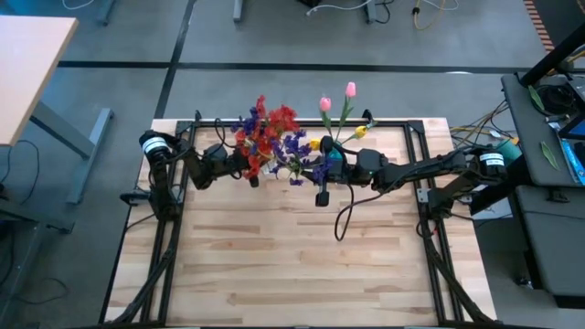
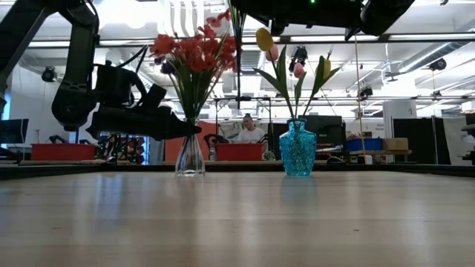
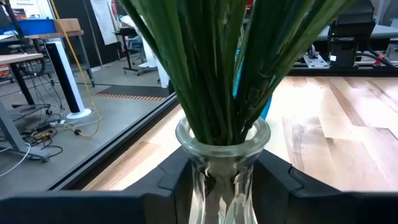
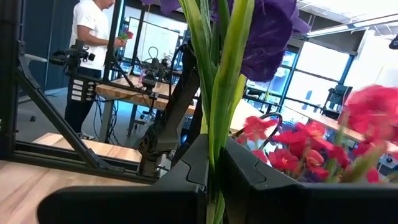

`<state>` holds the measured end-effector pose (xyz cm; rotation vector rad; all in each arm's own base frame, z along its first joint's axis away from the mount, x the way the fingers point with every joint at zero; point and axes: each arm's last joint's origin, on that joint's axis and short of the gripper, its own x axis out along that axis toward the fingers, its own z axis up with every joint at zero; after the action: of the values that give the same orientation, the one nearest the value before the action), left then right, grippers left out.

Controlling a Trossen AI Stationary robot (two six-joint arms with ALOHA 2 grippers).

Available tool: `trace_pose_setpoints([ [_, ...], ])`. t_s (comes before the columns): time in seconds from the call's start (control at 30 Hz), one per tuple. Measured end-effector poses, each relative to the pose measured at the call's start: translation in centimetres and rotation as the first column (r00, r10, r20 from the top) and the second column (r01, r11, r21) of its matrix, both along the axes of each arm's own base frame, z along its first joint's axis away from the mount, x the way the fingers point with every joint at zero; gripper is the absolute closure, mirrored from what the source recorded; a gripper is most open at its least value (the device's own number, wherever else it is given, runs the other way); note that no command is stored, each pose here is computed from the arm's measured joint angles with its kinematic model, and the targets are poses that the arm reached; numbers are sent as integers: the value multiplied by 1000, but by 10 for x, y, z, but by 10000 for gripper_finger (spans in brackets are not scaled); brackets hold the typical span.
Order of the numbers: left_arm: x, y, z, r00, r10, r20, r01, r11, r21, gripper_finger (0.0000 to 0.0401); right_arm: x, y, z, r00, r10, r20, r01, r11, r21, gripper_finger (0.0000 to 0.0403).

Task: Sort flowers into vase by color
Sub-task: Put the violet flowers into the transparent vase

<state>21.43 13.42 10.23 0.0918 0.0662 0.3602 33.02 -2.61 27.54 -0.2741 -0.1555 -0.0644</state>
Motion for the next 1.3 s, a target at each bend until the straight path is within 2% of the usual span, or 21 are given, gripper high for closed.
trace_pose_setpoints([
  [0.2, 0, 0, 0, 1000, 2, 0, -2, 1000, -2, 290, 0, 0, 0, 1000, -1, 0, 1, 1000, 0, 385],
  [0.3, 0, 0, -1, 1000, 4, 4, -4, 1000, -30, 279, 0, 0, 0, 1000, -1, 0, 1, 1000, 2, 385],
  [0.43, 0, 0, -2, 1000, 8, 5, -8, 997, -78, 284, 0, 0, 0, 1000, -1, 0, 1, 1000, 2, 385],
  [0.63, -1, 0, -3, 1000, 7, -4, -8, 997, -79, 298, 0, 0, 0, 1000, 0, 0, 0, 1000, 1, 385],
  [1.3, -1, 0, -3, 1000, 4, -16, -5, 998, -59, 294, 3, 1, -6, 1000, 17, -20, -17, 999, -33, 385],
])
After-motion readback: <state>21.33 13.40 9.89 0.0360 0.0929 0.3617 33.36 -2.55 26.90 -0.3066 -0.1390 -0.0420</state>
